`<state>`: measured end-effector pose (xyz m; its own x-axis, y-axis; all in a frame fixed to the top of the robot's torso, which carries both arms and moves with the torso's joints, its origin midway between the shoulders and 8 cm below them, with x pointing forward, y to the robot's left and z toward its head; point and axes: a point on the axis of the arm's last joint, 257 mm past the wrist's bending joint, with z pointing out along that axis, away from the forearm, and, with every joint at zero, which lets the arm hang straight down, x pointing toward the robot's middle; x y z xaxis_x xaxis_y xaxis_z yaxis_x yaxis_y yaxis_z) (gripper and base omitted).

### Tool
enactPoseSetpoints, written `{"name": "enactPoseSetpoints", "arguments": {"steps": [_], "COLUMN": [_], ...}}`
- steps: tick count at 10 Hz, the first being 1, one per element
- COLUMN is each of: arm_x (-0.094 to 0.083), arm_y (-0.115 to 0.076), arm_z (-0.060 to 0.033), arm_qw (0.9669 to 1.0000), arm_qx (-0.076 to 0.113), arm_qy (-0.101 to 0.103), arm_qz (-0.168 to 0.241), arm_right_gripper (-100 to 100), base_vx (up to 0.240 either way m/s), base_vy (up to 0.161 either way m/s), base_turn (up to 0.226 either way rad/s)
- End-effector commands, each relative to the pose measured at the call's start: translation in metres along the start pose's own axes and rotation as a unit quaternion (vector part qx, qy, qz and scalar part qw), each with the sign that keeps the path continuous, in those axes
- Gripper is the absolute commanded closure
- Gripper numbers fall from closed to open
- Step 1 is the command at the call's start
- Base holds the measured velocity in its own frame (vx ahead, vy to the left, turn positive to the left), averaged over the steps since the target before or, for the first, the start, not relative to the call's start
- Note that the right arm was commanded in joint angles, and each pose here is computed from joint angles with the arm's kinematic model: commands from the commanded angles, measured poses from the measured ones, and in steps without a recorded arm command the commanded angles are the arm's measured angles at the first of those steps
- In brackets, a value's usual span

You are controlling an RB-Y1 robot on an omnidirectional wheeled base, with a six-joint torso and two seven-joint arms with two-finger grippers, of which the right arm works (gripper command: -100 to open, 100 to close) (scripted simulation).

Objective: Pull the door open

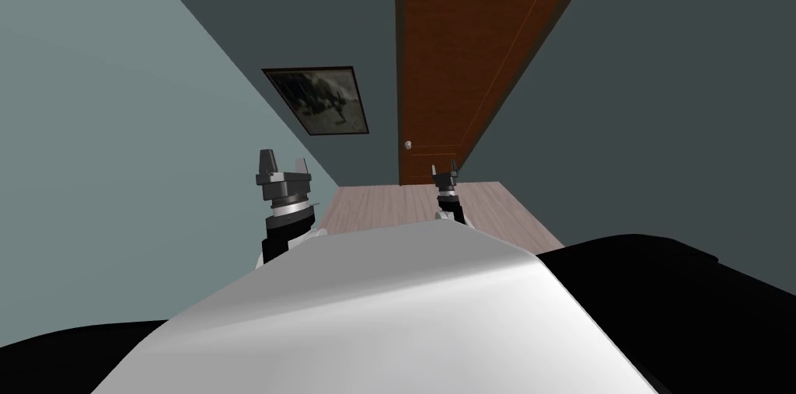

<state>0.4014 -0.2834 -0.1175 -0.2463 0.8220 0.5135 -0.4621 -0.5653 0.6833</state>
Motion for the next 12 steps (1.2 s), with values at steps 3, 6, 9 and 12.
{"name": "enactPoseSetpoints", "arguments": {"steps": [3, 6, 9, 12], "arm_x": [-0.015, -0.029, -0.042, -0.056], "arm_y": [-0.019, -0.033, -0.047, -0.060], "arm_z": [-0.0082, -0.0154, -0.0233, -0.0318], "arm_qw": [0.9987, 0.9958, 0.9914, 0.9855], "arm_qx": [0.018, 0.031, 0.044, 0.055], "arm_qy": [-0.014, -0.028, -0.043, -0.059], "arm_qz": [0.045, 0.081, 0.116, 0.150], "arm_right_gripper": [-100, -100, -100, -100], "base_vx": [0.091, 0.107, 0.096, 0.096], "base_vy": [0.022, 0.028, 0.019, 0.010], "base_turn": [0.018, 0.018, 0.018, 0.019]}}
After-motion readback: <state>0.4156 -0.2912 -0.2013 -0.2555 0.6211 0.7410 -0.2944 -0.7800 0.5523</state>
